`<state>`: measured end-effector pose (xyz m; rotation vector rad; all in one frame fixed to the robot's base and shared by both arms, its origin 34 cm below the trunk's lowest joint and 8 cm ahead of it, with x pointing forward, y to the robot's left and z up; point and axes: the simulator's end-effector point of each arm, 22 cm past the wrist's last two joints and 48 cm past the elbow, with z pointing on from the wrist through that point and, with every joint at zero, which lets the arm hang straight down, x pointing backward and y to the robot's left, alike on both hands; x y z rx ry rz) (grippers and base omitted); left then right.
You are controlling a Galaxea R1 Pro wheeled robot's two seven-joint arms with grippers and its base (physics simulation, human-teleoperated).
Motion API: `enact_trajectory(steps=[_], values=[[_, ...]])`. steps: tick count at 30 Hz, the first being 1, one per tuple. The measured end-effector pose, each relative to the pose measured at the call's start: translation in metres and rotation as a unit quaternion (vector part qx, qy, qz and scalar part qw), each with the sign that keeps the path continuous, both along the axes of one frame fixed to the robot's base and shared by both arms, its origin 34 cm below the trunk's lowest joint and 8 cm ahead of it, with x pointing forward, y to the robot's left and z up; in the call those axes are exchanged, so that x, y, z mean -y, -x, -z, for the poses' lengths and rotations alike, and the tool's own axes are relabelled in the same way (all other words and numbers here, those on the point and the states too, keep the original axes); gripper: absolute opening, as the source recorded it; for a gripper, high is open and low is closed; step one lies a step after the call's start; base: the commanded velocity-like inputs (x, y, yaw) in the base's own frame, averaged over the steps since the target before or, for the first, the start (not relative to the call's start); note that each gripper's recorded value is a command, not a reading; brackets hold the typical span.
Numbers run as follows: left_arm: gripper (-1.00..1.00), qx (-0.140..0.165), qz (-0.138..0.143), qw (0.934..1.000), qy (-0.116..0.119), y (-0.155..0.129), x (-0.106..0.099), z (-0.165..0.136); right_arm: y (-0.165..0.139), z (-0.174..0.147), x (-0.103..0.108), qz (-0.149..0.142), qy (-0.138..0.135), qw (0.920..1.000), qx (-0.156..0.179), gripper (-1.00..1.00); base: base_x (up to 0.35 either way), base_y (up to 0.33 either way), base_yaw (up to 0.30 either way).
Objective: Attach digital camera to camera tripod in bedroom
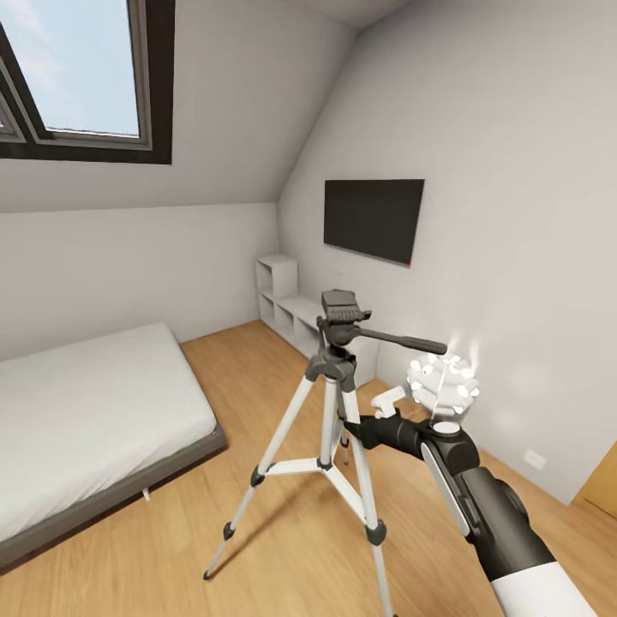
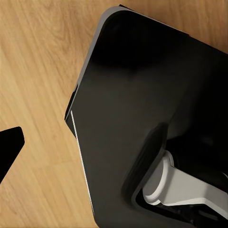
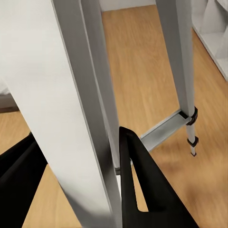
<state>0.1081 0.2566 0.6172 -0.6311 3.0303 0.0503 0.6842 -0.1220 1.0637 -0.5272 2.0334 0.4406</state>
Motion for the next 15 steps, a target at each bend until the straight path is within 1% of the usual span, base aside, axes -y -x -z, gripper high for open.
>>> enact_trajectory(steps=[7,9,15], values=[[1.0,0.0,0.0,1.0,0.0,0.0,0.0,0.0,-0.001,0.02,0.002,0.004,0.001,0.9999,-0.012,-1.0,0.0,0.0,0.0],[1.0,0.0,0.0,1.0,0.0,0.0,0.0,0.0,-0.003,0.03,0.003,0.005,0.0,0.9999,-0.011,-1.0,0.0,0.0,0.0],[1.0,0.0,0.0,1.0,0.0,0.0,0.0,0.0,-0.005,0.036,0.003,0.005,-0.004,1.0,-0.007,-1.0,0.0,0.0,0.0]])
